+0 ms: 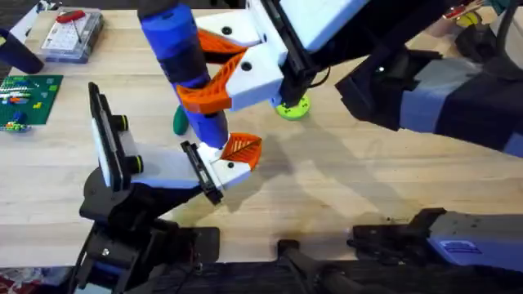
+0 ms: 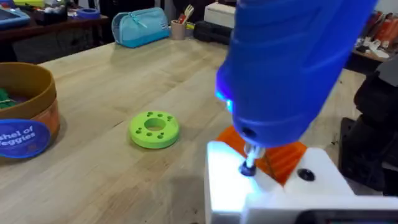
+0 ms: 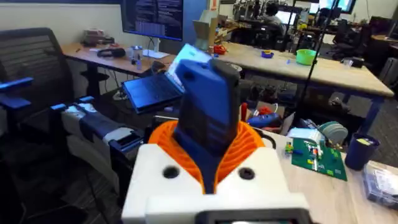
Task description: Pick up the gripper from the table and insert it into the empty holder that is missing its gripper. Then pick up a screw, insert it into the mounting hole, and use the screwdriver to tighten it. Finally, clean up the table by picking up the vegetable and placing it into the bucket.
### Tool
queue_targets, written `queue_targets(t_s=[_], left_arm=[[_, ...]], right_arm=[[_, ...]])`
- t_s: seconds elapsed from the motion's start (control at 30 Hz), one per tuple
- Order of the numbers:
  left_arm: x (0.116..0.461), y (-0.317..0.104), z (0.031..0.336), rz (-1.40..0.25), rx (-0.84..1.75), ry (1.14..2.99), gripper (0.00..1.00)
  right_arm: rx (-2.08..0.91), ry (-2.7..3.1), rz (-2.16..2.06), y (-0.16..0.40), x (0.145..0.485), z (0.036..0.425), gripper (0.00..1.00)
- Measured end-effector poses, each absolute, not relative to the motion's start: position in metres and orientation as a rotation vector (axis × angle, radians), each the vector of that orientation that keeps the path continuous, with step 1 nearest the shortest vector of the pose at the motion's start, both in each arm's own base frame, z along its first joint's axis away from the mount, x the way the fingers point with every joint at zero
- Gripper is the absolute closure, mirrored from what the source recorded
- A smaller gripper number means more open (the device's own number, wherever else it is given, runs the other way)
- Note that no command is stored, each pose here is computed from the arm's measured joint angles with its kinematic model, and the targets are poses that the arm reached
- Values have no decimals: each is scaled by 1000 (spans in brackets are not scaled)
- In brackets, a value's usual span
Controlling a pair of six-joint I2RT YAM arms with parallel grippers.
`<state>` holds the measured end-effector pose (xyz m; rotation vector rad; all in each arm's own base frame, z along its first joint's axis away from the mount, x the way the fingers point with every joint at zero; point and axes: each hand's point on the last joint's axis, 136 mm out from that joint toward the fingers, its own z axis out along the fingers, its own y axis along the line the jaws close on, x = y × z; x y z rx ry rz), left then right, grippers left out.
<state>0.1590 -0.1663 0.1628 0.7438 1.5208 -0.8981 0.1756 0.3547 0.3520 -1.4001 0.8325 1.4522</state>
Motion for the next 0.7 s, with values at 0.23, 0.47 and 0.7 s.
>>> queue_targets(t_s=[0.23,0.47,0.7], left_arm=[[159,-166,163,-899,744,1521,983],[159,-166,163,-898,744,1521,983],[159,-166,163,-898,744,1521,983]], right_arm=[[-1399,841,1454,356,177,349,954],[-1398,841,1453,356,178,349,955],[-1398,841,1454,356,178,349,954]])
